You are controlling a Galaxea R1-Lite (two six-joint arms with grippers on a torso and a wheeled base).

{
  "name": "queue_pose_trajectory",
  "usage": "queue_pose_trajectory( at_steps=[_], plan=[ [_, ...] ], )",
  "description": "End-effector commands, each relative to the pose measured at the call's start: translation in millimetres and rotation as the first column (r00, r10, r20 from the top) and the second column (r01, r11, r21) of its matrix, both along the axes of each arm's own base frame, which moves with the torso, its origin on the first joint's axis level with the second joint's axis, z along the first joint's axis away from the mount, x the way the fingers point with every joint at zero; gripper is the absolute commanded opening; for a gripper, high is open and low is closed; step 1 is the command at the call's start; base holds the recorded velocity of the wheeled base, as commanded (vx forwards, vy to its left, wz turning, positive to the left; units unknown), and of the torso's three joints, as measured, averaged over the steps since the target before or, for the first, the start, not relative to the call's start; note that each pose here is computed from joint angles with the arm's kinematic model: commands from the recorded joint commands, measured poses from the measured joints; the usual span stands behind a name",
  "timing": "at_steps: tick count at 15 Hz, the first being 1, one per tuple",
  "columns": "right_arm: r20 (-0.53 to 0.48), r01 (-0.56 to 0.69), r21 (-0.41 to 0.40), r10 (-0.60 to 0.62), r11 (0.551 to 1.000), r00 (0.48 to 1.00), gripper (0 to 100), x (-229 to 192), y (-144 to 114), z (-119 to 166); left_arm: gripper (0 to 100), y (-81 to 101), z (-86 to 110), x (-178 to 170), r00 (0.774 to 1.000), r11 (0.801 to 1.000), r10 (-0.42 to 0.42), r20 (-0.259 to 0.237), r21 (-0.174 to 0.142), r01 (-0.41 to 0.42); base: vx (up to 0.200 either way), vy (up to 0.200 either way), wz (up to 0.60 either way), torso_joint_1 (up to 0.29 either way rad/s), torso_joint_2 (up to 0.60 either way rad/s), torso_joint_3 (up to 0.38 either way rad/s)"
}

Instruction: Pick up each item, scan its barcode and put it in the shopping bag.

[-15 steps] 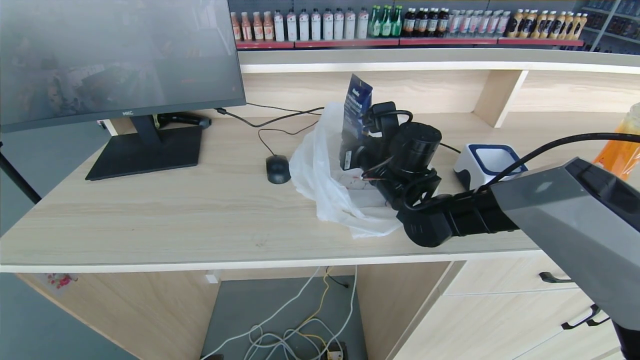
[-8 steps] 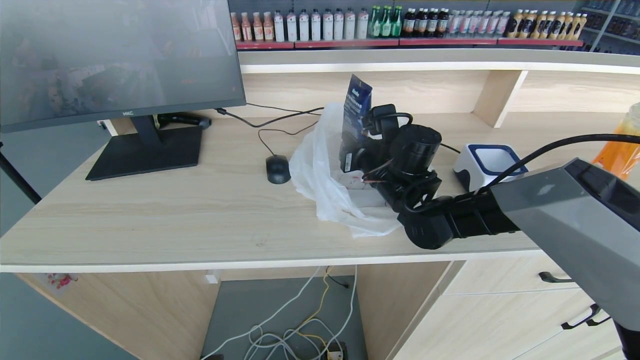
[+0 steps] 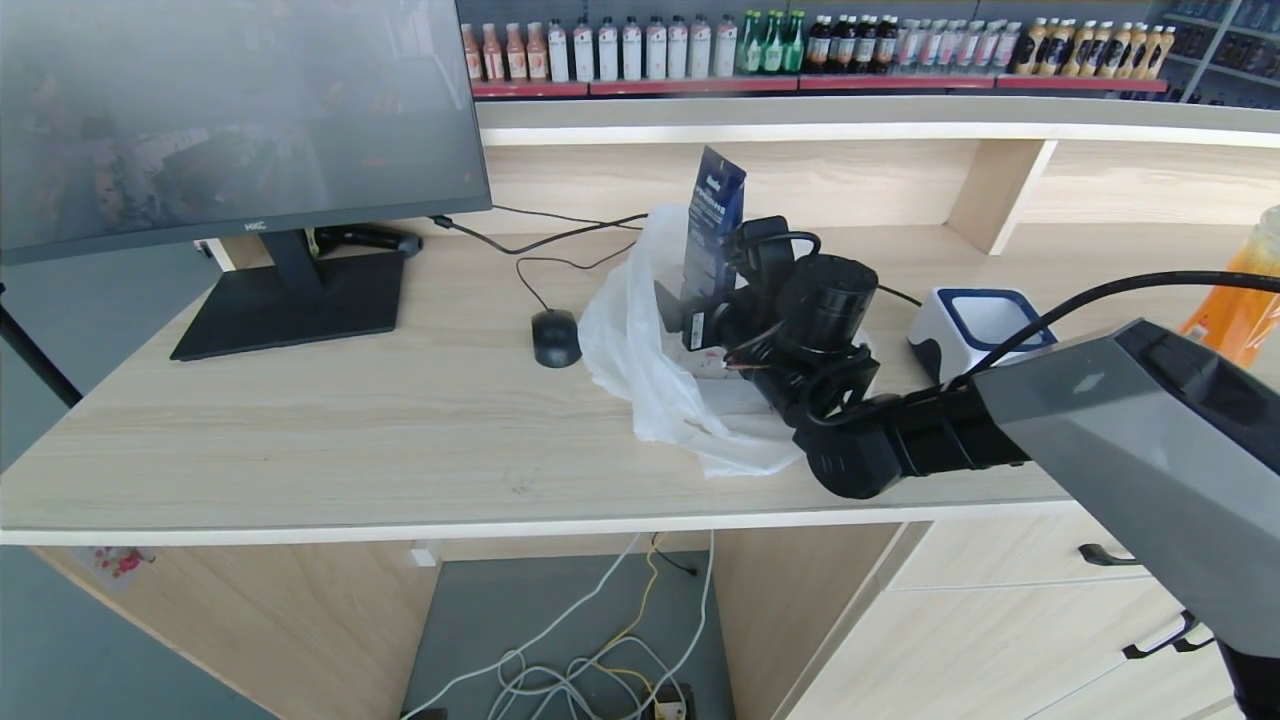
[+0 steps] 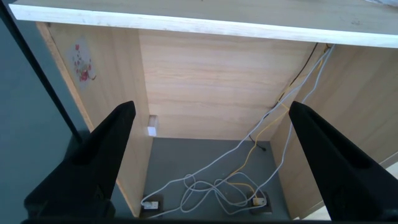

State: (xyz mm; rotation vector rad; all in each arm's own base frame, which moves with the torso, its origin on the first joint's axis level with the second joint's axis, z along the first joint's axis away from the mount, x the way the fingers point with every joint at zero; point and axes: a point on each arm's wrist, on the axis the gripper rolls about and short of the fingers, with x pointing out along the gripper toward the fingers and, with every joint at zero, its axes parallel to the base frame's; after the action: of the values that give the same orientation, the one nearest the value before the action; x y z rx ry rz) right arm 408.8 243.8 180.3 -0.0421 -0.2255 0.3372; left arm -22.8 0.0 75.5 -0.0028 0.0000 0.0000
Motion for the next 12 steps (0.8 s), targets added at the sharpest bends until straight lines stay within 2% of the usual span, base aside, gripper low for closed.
queue_pose_trajectory(
  at_steps=[1, 6, 12],
  plan=[
    [0.009, -0.001, 0.004, 0.001, 1.000, 1.000, 100, -0.8, 0.0, 2.7, 100, 0.0, 0.0, 0.0, 1.000, 1.000, 0.000, 0.000, 0.000, 0.000, 0.000, 0.000, 0.00, 0.000, 0.00, 0.000],
    [0.029, 0.000, 0.011, -0.001, 1.000, 1.000, 100, -2.4, -1.0, 7.4, 100, 0.0, 0.0, 0.0, 1.000, 1.000, 0.000, 0.000, 0.000, 0.000, 0.000, 0.000, 0.00, 0.000, 0.00, 0.000],
    [0.084, 0.007, 0.014, -0.008, 1.000, 0.996, 100, -19.7, -10.8, 36.9, 100, 0.0, 0.0, 0.0, 1.000, 1.000, 0.000, 0.000, 0.000, 0.000, 0.000, 0.000, 0.00, 0.000, 0.00, 0.000]
  ],
)
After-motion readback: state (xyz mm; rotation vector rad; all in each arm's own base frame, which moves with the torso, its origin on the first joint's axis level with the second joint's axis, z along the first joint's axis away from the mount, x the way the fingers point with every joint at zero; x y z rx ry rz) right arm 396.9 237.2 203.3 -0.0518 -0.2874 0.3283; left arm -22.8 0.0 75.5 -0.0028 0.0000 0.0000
